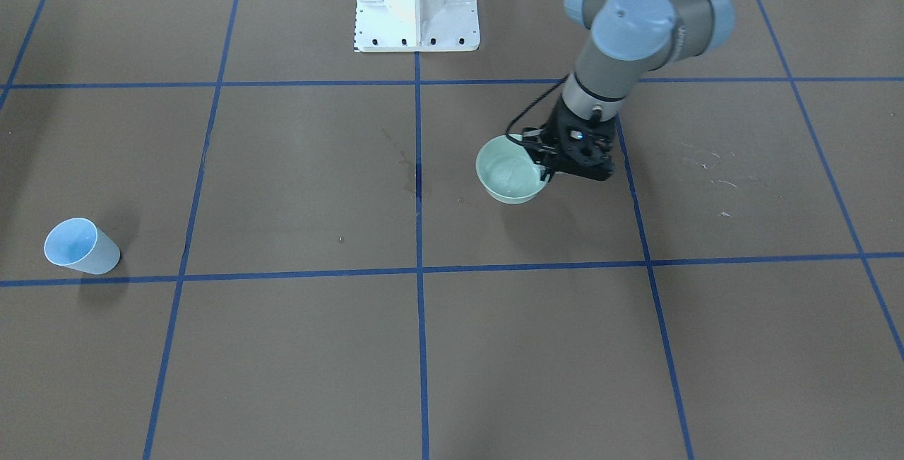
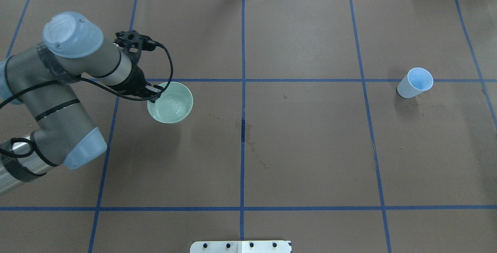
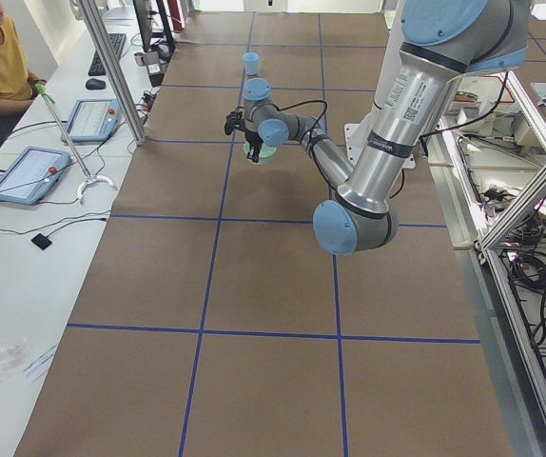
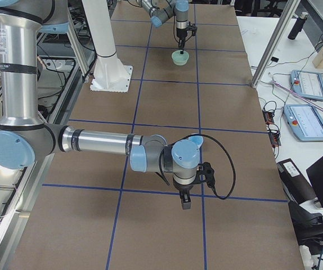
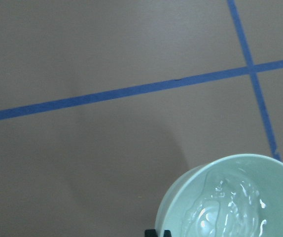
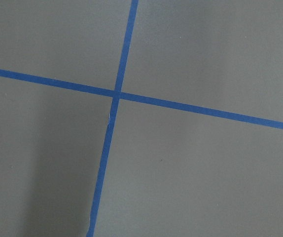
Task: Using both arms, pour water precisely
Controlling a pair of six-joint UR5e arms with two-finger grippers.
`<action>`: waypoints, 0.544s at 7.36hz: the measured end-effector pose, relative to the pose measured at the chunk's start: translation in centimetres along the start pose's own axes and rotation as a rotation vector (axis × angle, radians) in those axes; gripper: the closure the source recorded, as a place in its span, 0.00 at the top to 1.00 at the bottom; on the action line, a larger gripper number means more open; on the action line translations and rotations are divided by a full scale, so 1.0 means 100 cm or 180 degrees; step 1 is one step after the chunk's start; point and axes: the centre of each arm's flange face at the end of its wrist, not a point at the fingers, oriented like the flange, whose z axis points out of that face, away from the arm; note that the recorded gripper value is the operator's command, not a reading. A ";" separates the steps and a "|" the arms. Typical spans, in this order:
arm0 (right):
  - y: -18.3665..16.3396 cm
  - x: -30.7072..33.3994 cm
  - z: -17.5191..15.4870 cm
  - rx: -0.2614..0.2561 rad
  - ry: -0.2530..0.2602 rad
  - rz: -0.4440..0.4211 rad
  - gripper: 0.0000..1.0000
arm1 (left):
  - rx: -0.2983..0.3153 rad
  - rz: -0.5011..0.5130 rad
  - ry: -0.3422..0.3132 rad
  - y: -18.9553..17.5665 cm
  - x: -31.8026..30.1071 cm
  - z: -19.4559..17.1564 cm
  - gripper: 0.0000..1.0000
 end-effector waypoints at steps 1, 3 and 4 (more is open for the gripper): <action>0.000 -0.001 0.000 0.0005 -0.0009 -0.0012 1.00 | -0.0035 0.0155 -0.0068 0.009 -0.046 -0.007 0.00; -0.001 -0.003 -0.001 0.0016 -0.0022 -0.0027 1.00 | -0.0166 0.0444 -0.0136 0.029 -0.131 -0.021 0.00; -0.002 -0.003 -0.001 0.0018 -0.0024 -0.0028 1.00 | -0.0231 0.0593 -0.0175 0.042 -0.169 -0.024 0.00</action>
